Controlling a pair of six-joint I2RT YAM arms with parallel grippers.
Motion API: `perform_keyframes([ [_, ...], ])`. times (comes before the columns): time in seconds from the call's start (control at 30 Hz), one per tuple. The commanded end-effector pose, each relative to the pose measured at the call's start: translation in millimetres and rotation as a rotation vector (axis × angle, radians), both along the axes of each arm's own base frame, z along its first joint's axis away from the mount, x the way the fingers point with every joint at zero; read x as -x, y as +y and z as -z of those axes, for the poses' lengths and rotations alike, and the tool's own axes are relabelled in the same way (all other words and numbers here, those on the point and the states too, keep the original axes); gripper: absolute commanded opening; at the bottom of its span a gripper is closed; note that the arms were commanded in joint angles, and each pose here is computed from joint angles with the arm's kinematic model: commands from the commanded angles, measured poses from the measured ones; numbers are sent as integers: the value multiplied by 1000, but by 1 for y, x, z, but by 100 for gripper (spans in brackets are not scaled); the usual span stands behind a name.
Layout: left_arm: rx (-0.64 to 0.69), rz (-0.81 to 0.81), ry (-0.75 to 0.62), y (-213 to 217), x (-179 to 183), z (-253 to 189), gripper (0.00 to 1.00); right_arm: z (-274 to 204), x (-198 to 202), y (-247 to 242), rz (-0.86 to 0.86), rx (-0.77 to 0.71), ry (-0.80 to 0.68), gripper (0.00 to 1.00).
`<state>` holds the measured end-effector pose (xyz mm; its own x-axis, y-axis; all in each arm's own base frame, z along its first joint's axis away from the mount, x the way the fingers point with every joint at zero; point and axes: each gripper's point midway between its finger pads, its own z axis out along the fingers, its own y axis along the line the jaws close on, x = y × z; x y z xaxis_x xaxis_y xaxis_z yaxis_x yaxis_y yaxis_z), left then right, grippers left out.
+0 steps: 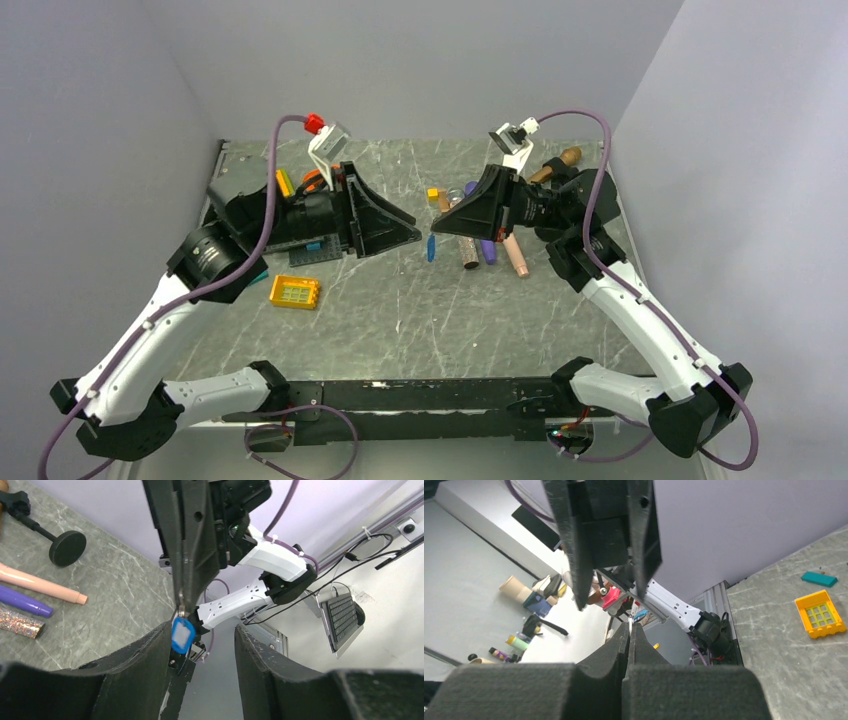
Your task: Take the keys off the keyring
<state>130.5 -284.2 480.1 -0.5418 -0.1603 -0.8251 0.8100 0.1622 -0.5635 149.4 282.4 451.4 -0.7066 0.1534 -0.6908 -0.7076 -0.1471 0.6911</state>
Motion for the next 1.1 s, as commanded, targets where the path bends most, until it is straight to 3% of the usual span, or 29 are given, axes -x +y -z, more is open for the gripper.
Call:
perform_keyframes([
  [0.0,40,29,-29,-3,2,-14,53,-36,20,-11,-26,-81,-137,0],
  [0.53,36,39,-27,-20,-6,-12,37,-37,18,-8,-44,-74,-134,0],
  [0.63,34,41,-30,-22,-7,-13,27,-38,17,-8,-41,-77,-133,0],
  [0.77,28,39,-30,-23,-7,-13,2,-39,18,-8,-44,-83,-133,0],
  [0.8,26,37,-32,-23,-7,-13,0,-39,19,-9,-45,-85,-132,0],
  [1.07,31,-17,-71,-18,-11,-36,0,-57,20,-10,-48,-137,-156,0],
])
